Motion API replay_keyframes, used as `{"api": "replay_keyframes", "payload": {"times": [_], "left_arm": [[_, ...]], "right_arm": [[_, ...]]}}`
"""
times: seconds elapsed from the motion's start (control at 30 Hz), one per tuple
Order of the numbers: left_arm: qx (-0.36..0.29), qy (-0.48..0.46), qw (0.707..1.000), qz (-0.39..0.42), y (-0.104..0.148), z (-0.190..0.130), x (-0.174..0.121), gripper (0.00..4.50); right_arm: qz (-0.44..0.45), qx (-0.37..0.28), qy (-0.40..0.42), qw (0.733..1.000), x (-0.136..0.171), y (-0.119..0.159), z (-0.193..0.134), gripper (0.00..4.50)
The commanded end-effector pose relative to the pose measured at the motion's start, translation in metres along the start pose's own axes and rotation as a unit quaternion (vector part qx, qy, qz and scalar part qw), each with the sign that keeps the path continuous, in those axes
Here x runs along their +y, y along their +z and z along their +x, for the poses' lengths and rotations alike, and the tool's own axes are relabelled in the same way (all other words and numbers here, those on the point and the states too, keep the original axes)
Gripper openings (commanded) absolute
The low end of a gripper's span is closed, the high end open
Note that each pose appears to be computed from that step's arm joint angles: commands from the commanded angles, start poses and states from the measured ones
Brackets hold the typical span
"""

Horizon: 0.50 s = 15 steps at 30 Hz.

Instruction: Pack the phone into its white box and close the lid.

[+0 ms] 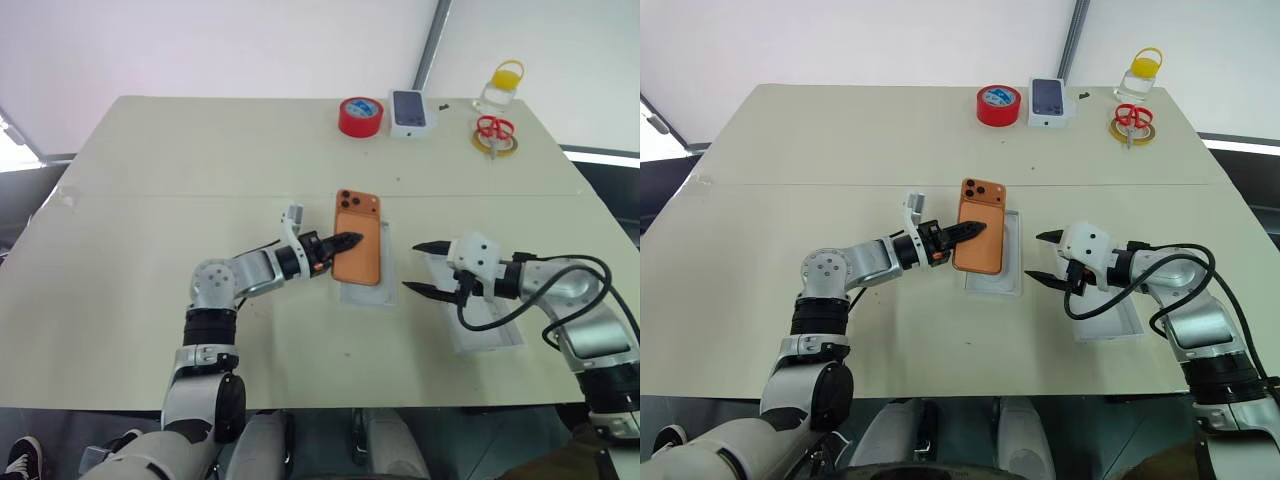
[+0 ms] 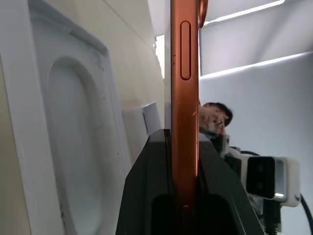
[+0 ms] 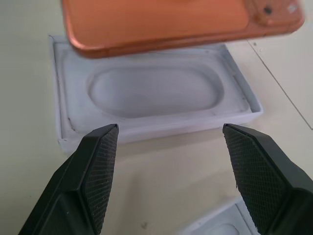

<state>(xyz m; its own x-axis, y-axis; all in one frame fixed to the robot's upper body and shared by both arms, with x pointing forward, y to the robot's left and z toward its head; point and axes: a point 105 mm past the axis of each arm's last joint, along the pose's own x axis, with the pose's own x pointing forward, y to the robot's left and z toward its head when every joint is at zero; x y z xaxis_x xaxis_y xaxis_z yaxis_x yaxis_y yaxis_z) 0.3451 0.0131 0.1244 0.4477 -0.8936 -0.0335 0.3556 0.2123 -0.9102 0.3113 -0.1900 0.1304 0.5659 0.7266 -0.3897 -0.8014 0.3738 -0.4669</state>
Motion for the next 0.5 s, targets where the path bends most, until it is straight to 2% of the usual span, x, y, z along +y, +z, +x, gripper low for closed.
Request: {"api": "replay_keyframes", "payload": {"times": [0.03, 0.3, 0.47, 0.5], "left_arm": [[-0.002, -0.013, 1.0, 0.014, 0.0, 0.006, -0.007, 0.0], [-0.003, -0.004, 1.0, 0.008, -0.004, 0.013, -0.002, 0.0], [0.022, 0.026, 0.999, 0.036, -0.012, 0.018, 0.002, 2.35], [0.033, 0.024, 0.998, 0.041, -0.014, 0.018, 0.0, 2.35]], "right_arm": [[-0.029, -0.007, -0.034, 0.999, -0.017, 0.009, -0.011, 3.55], [-0.033, -0.003, -0.042, 0.999, -0.017, 0.007, -0.011, 3.55], [-0.035, -0.002, -0.042, 0.999, -0.016, 0.006, -0.008, 3.61], [-0.035, -0.003, -0.041, 0.999, -0.016, 0.006, -0.007, 3.61]]}}
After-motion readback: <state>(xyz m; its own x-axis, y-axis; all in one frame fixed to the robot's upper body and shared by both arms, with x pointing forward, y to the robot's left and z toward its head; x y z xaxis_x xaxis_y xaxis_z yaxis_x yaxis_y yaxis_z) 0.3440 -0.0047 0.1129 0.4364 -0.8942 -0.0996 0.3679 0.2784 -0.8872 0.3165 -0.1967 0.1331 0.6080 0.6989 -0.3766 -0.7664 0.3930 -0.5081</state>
